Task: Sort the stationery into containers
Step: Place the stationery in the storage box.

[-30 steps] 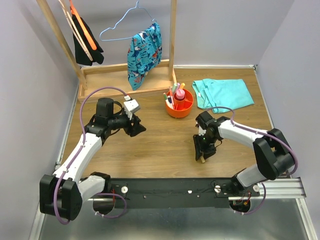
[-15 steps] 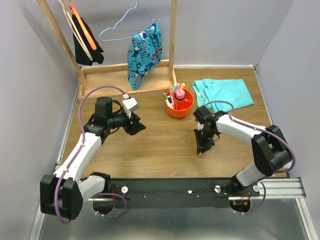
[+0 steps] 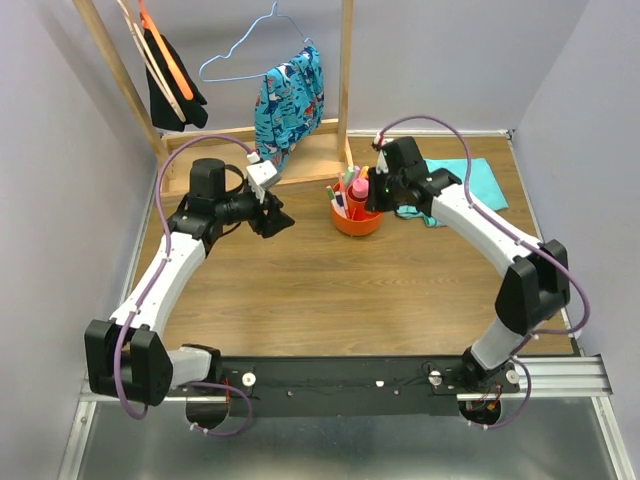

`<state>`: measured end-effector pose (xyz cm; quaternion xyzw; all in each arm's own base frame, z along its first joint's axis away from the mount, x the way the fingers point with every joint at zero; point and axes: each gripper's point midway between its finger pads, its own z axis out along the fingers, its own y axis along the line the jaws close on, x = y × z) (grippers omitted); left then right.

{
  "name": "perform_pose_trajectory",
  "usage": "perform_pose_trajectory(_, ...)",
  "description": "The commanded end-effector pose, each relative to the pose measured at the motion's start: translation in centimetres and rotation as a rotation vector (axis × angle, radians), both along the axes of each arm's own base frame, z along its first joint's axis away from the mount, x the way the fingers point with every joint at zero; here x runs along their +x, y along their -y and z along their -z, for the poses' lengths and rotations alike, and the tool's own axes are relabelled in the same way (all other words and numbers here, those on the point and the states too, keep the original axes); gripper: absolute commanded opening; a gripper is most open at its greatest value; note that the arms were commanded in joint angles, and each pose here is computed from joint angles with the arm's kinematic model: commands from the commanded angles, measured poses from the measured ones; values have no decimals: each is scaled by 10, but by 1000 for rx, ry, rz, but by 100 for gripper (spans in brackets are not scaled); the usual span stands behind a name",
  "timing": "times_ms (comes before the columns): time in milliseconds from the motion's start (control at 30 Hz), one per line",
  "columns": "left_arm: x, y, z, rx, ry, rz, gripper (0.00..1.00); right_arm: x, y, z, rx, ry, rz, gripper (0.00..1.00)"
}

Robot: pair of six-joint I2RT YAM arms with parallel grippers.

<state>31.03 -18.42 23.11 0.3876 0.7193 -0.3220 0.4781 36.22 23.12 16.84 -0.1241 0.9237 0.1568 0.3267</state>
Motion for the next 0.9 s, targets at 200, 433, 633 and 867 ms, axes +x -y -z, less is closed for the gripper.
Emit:
perform_pose_trajectory(200, 27, 3, -4, -6, -17, -5, 66, 120, 52, -20, -8, 154, 181, 11)
perform_pose_trajectory(433, 38, 6, -2, -15, -32, -6, 66, 130, 33, 4, 52, 81, 139, 8)
perform_pose_trajectory(633, 44, 7, 3, -17, -44, -9, 66, 131, 25, 24, 74, 23, 124, 8)
perform_pose_trajectory(867, 47, 8, 6, -14, -52, -10, 66, 125, 21, 41, 74, -35, 110, 9)
